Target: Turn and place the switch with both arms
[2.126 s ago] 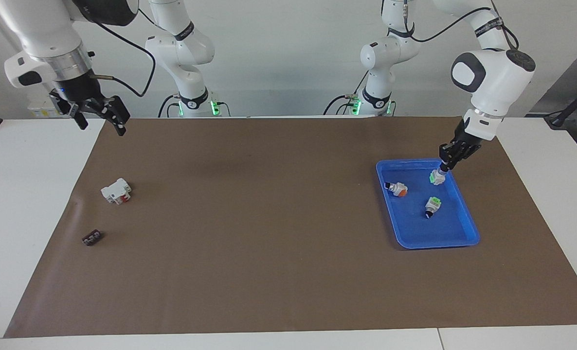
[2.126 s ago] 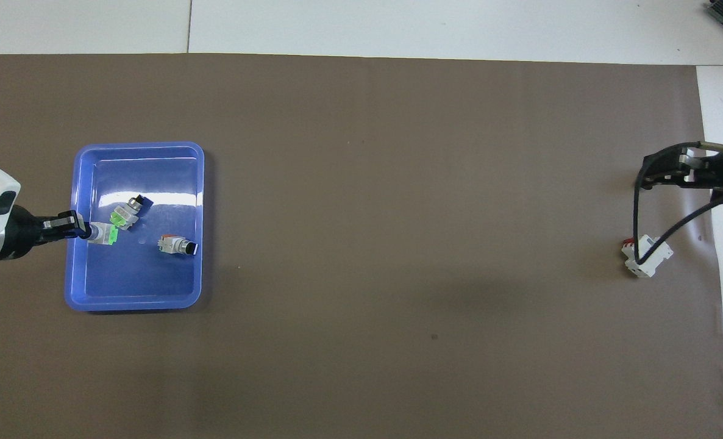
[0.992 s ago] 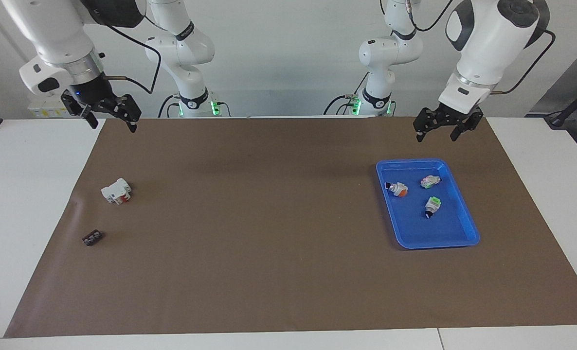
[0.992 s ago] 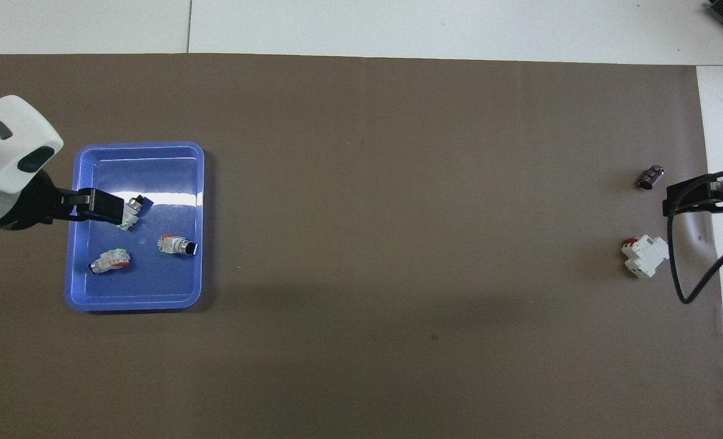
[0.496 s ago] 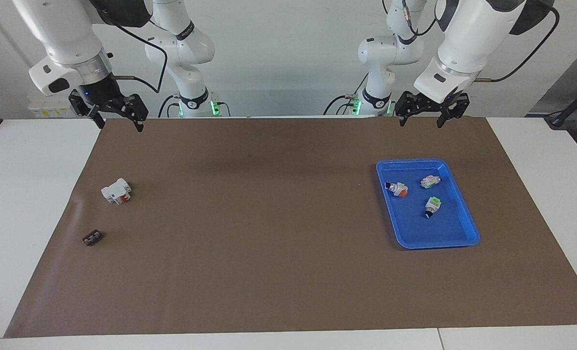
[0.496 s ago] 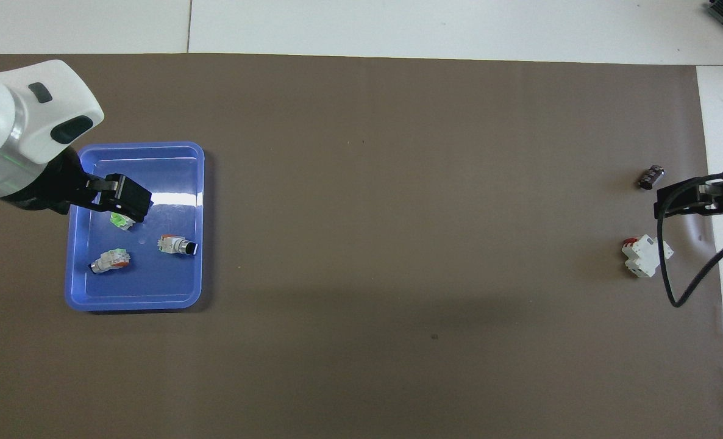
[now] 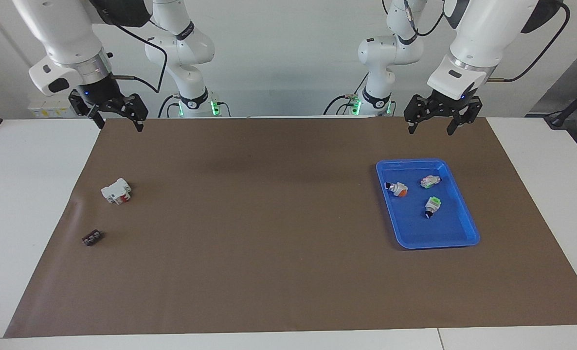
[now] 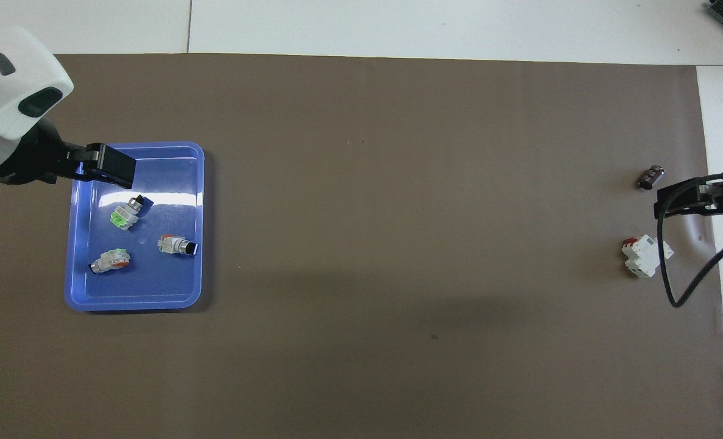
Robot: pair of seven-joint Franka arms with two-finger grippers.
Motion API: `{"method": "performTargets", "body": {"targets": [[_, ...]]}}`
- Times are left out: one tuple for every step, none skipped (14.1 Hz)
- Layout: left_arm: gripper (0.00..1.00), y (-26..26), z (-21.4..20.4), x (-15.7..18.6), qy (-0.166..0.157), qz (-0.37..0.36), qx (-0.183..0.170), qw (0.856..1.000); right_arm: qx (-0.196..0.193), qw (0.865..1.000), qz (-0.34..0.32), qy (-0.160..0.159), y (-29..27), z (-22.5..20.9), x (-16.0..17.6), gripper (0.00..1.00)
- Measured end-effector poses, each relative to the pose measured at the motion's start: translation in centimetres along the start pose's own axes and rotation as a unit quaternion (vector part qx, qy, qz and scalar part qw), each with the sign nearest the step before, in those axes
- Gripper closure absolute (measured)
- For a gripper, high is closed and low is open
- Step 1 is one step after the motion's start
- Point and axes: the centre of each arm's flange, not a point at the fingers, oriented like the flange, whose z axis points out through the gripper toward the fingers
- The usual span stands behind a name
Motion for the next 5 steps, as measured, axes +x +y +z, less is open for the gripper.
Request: {"method": "performTargets", "body": {"targets": [[0.0,-0.4,0.2,0.2,0.004,-0.003,0.0,1.0,0.0,1.0,0.0,0.0,0.0,0.0,0.0,0.0],[0.0,-0.8,0.8,0.2,0.0,-0.007,0.0,1.0,0.0,1.0,0.0,0.0,0.0,0.0,0.0,0.0],[0.0,-1.0,1.6,0.0,-0.008,-0.01,0.002,1.0,0.0,1.0,0.0,0.0,0.0,0.0,0.0,0.0],[0.0,-1.1,2.5,-0.3,-0.017,-0.011,0.004,1.0,0.0,1.0,0.0,0.0,0.0,0.0,0.0,0.0],[0.0,-1.0,3.0,-0.6,-0.02,-0.011,0.006,1.0,0.0,1.0,0.0,0.0,0.0,0.0,0.0,0.0]]}}
